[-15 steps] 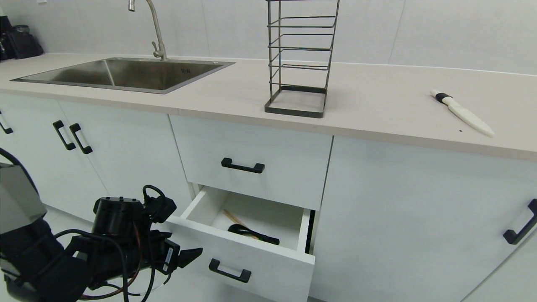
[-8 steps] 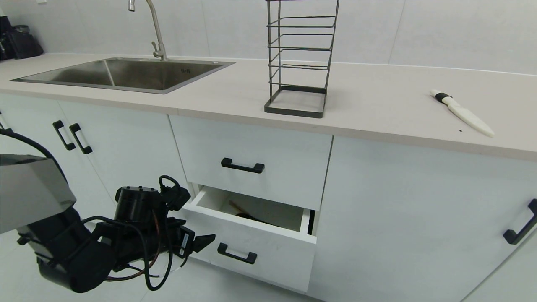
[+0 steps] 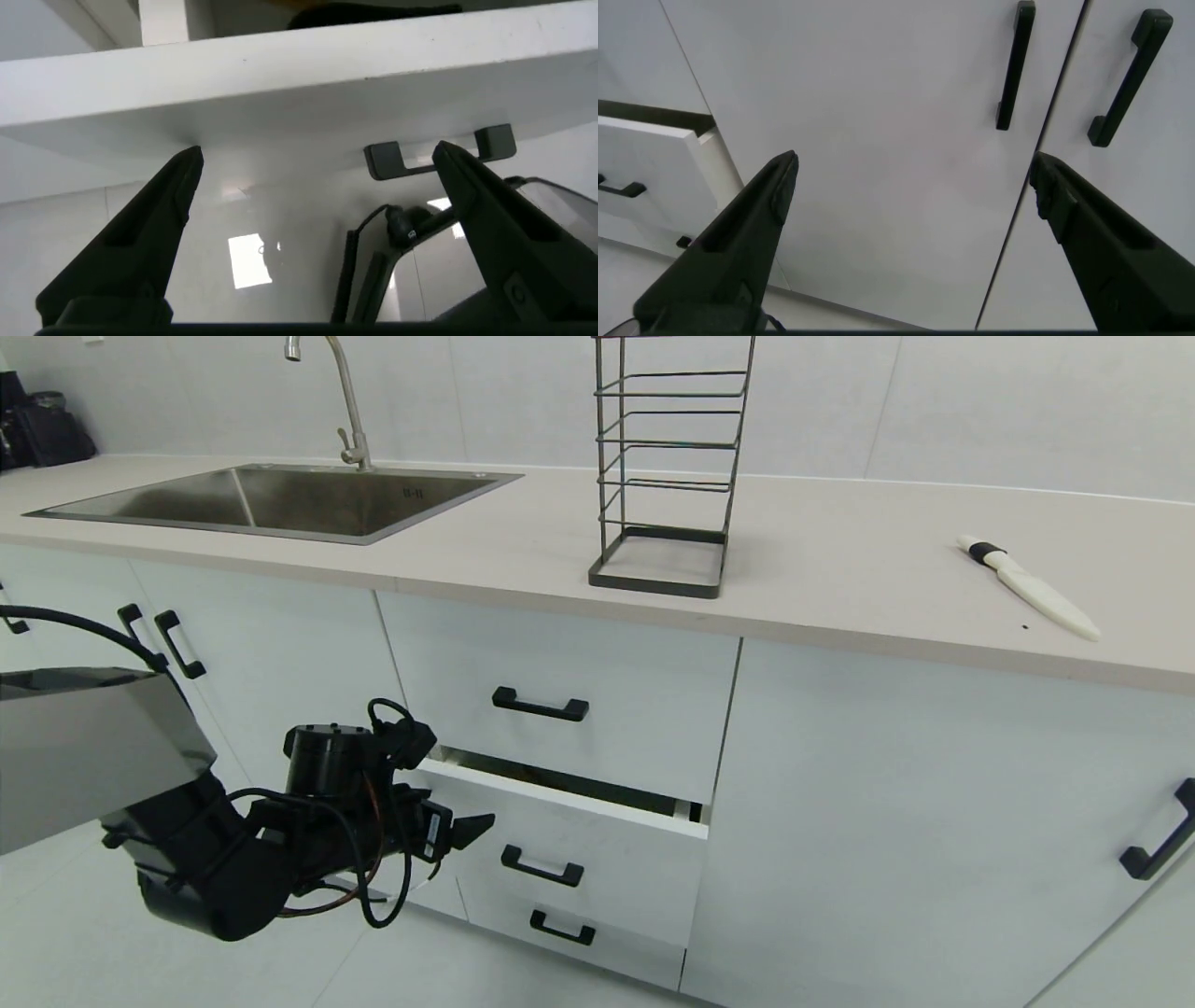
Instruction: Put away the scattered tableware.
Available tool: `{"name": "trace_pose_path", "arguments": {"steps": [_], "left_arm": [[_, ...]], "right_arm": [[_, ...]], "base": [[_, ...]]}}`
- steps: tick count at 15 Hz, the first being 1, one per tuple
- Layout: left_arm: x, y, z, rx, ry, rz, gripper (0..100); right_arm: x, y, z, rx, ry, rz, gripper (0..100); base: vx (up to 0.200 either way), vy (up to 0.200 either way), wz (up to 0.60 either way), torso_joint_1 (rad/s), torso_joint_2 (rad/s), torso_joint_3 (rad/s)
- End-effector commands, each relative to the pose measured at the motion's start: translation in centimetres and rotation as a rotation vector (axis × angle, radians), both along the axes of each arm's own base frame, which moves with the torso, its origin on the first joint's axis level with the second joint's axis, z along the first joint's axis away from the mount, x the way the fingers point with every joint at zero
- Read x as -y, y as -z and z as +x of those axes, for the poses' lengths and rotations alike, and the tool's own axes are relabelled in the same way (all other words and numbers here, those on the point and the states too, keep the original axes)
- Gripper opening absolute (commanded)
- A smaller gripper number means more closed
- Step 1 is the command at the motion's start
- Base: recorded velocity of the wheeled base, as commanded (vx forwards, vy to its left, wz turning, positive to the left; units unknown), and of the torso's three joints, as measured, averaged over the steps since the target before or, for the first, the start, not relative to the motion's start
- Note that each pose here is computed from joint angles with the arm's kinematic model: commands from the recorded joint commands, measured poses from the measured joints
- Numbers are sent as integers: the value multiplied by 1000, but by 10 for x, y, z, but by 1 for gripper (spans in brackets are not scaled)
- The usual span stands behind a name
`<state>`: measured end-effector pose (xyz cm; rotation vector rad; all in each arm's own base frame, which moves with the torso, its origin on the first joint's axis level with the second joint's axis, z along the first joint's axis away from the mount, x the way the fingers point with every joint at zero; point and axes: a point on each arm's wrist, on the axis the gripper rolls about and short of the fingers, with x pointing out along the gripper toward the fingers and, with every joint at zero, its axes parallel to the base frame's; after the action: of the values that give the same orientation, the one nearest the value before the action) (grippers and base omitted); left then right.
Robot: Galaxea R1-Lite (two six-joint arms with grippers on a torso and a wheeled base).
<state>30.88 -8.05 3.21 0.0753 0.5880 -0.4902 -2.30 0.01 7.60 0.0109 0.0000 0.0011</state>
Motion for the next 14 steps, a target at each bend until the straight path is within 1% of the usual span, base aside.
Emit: {"name": "trace_pose_path", "arguments": {"steps": [1, 4, 7, 8, 10, 11, 12, 13, 14], "left_arm": [[3, 7, 9, 1, -5, -10, 100], [4, 10, 11, 7, -5, -12, 100], [5, 6, 18, 32, -6, -19, 100], [5, 6, 18, 31, -7, -17, 100], [3, 8, 10, 11, -8, -10, 100], [-1, 2, -9, -3, -8, -7, 100], [-5, -8, -27, 5, -5, -9, 100], [-8, -15, -37, 20, -4, -11, 100], [-13, -42, -67, 85, 6, -25, 100]], "right_arm": [[0, 0, 0, 0, 0, 0, 100], [0, 0, 0, 0, -2, 0, 100], [0, 0, 0, 0, 0, 0, 100], [0, 0, 0, 0, 0, 0, 100], [0, 0, 0, 0, -2, 0, 100], [0, 0, 0, 0, 0, 0, 100], [0, 0, 0, 0, 0, 0, 100], [0, 0, 0, 0, 0, 0, 100], [0, 0, 0, 0, 0, 0, 100]], "base": [[0, 0, 0, 0, 0, 0], [0, 0, 0, 0, 0, 0], [0, 0, 0, 0, 0, 0], [0, 0, 0, 0, 0, 0], [0, 0, 0, 0, 0, 0], [0, 0, 0, 0, 0, 0], [0, 0, 0, 0, 0, 0], [0, 0, 0, 0, 0, 0], [0, 0, 0, 0, 0, 0]]}}
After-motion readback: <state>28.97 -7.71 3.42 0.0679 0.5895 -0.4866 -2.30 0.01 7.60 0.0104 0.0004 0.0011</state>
